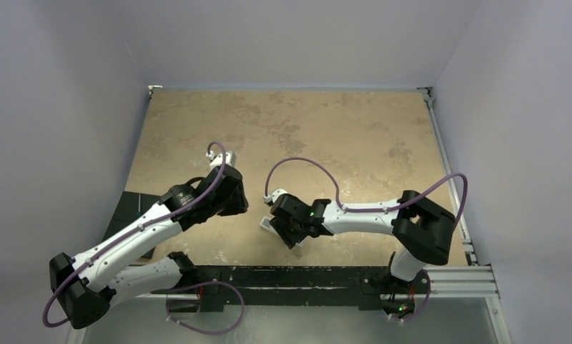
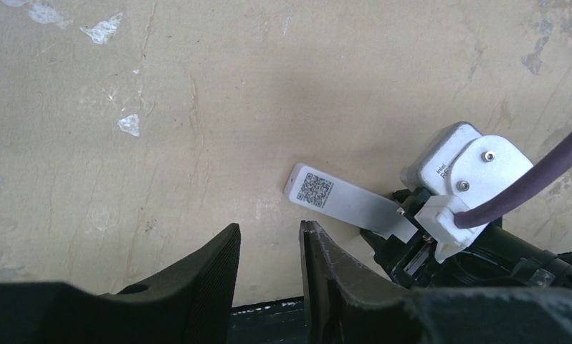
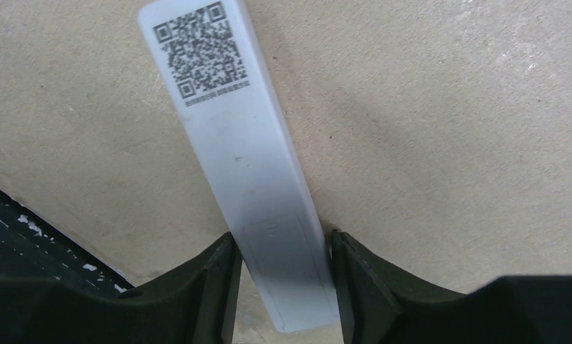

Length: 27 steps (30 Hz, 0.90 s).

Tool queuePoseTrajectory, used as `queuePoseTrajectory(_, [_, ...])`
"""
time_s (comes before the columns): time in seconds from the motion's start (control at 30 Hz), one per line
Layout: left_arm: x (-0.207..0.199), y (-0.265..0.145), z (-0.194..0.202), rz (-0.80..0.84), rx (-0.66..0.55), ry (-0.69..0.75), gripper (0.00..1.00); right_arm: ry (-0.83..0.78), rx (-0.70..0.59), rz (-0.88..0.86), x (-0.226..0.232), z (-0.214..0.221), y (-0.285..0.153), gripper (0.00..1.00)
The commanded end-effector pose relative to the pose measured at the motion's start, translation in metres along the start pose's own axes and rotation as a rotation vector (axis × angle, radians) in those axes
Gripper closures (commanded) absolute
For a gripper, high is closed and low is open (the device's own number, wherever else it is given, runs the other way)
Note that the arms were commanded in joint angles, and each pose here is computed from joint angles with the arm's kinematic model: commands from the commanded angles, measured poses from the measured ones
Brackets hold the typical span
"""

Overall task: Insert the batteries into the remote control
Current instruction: Turn over the remote control at the center of the board.

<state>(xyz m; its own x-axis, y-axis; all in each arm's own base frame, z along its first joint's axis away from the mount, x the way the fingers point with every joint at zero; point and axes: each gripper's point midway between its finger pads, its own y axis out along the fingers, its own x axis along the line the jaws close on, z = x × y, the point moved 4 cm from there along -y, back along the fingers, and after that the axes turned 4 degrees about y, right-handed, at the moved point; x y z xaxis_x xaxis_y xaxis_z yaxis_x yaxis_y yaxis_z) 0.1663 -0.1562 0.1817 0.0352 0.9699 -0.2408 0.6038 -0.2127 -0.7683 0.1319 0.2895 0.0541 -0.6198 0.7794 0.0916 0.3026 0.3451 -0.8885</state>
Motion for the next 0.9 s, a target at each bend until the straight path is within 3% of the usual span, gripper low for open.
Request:
queuePoseTrajectory(0.0, [-0.005, -0.002, 0.001, 0.043, -0.005, -0.035, 0.63, 0.007, 0.002, -0.005, 0.000, 0.001, 0.004, 0.50])
queuePoseTrajectory(0.1, [-0.006, 0.001, 0.003, 0.054, -0.005, -0.039, 0.63, 0.015, 0.001, -0.004, 0.000, 0.001, 0.003, 0.62])
queuePoseTrajectory(0.3, [-0.015, 0.008, 0.007, 0.125, -0.005, -0.052, 0.59, 0.053, -0.011, -0.042, 0.004, 0.002, -0.005, 1.00])
queuePoseTrajectory(0.63, [-0.027, 0.020, 0.007, 0.323, 0.035, -0.129, 0.49, 0.202, -0.042, -0.158, 0.003, 0.002, -0.017, 1.00])
queuePoseTrajectory(0.87, [-0.042, 0.019, 0.000, 0.461, 0.017, -0.144, 0.43, 0.368, -0.101, -0.366, 0.001, -0.012, -0.039, 1.00])
